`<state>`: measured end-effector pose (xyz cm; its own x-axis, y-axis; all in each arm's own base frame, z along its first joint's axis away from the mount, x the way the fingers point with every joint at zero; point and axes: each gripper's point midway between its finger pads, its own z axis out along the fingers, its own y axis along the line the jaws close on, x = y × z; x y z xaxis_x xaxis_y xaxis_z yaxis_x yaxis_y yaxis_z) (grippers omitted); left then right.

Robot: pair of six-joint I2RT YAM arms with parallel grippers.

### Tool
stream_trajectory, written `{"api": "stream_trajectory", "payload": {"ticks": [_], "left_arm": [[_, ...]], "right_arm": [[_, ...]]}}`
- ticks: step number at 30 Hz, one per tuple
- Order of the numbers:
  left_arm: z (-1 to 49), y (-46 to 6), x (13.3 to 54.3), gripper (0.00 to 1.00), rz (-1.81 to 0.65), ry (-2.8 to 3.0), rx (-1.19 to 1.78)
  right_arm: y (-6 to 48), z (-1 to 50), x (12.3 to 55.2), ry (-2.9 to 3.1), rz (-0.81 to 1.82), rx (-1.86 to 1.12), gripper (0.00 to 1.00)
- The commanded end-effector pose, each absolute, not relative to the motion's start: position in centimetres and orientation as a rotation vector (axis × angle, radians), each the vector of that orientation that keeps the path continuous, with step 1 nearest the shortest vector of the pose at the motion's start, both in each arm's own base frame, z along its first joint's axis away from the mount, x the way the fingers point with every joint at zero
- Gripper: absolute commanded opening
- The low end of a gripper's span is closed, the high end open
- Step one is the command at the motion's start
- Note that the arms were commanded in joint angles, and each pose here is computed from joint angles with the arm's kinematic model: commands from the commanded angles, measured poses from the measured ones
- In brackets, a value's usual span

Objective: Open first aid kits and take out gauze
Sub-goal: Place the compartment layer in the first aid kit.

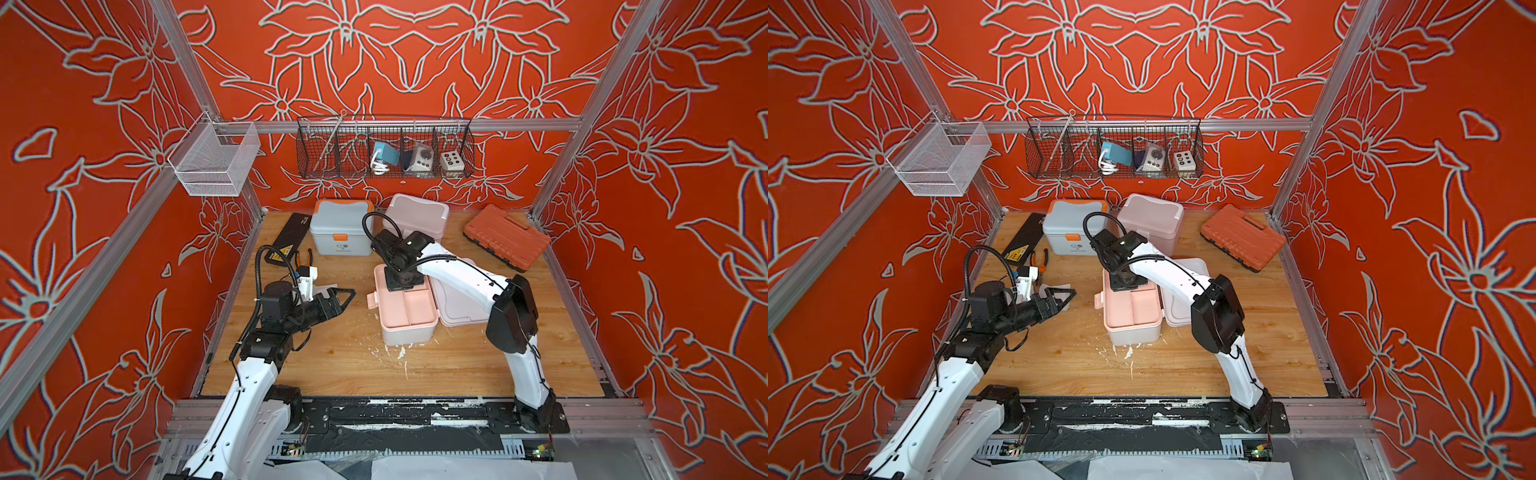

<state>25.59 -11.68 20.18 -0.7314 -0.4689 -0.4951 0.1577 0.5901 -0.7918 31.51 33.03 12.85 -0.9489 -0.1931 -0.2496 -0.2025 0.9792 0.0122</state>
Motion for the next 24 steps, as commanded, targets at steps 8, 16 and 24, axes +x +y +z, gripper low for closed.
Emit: {"api": "stream_trajectory", "payload": {"ticks": [8,16,24], "left_arm": [[21.0,-11.8,25.5,0.98,-1.16,2.099,-0.223],[22.8,-12.2,24.9,0.98,-1.193,2.071,-0.193],[25.4,-12.9,24.0,0.98,-1.228,2.032,-0.146]], "right_arm": [[32.8,13.6,30.4,2.91,0.095,-0.289,0.36],[32.0,19.0,30.2,2.796,0.188,-0.319,0.87],[29.5,23.8,28.7,2.659,0.224,-0.451,0.98]]}}
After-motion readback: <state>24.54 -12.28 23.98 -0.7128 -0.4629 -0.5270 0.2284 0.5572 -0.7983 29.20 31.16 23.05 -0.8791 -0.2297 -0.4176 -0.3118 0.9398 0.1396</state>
